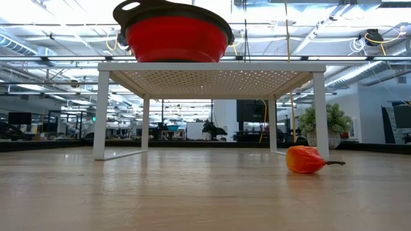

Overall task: Pick & Place Fruit
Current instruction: Put the bottom peach into the strainer bowl on the shelf

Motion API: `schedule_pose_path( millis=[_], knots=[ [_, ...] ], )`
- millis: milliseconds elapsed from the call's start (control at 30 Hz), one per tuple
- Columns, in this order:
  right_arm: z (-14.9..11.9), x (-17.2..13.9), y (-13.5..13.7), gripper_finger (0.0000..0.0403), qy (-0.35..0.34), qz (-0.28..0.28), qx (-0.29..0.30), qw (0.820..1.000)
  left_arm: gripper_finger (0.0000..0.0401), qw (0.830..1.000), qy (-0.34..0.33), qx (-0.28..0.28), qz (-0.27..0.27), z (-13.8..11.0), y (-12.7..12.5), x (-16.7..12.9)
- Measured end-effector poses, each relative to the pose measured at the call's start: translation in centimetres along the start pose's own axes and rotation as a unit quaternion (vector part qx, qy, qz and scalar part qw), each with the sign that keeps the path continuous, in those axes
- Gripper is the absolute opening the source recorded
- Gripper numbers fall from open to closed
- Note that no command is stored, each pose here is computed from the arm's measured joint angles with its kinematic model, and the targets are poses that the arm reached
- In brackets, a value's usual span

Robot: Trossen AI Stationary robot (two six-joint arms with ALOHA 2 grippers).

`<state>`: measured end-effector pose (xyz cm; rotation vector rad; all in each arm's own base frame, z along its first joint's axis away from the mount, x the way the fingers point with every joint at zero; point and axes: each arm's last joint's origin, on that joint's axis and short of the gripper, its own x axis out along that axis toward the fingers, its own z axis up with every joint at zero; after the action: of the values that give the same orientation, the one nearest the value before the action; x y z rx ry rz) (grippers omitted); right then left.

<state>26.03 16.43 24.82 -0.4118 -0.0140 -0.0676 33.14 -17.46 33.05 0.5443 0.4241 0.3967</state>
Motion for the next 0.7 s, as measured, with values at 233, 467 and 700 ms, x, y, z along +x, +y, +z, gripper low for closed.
schedule_pose_path(
  millis=[233,467,700],
  knots=[
    [0.4,-1.8,0.0,0.0009,0.046,0.033,-0.011,0.998,0.0101,0.998,0.014,-0.049,0.024,-0.1,2.9,-0.5],
    [1.4,-4.4,-1.9,0.0003,0.077,0.143,0.032,0.986,0.0101,0.989,0.049,-0.141,0.004,-1.0,7.8,-1.0],
    [2.0,-6.9,-4.0,0.0001,0.093,0.234,0.047,0.967,0.0101,0.973,0.106,-0.203,0.001,-2.8,11.6,-0.2]
  ],
)
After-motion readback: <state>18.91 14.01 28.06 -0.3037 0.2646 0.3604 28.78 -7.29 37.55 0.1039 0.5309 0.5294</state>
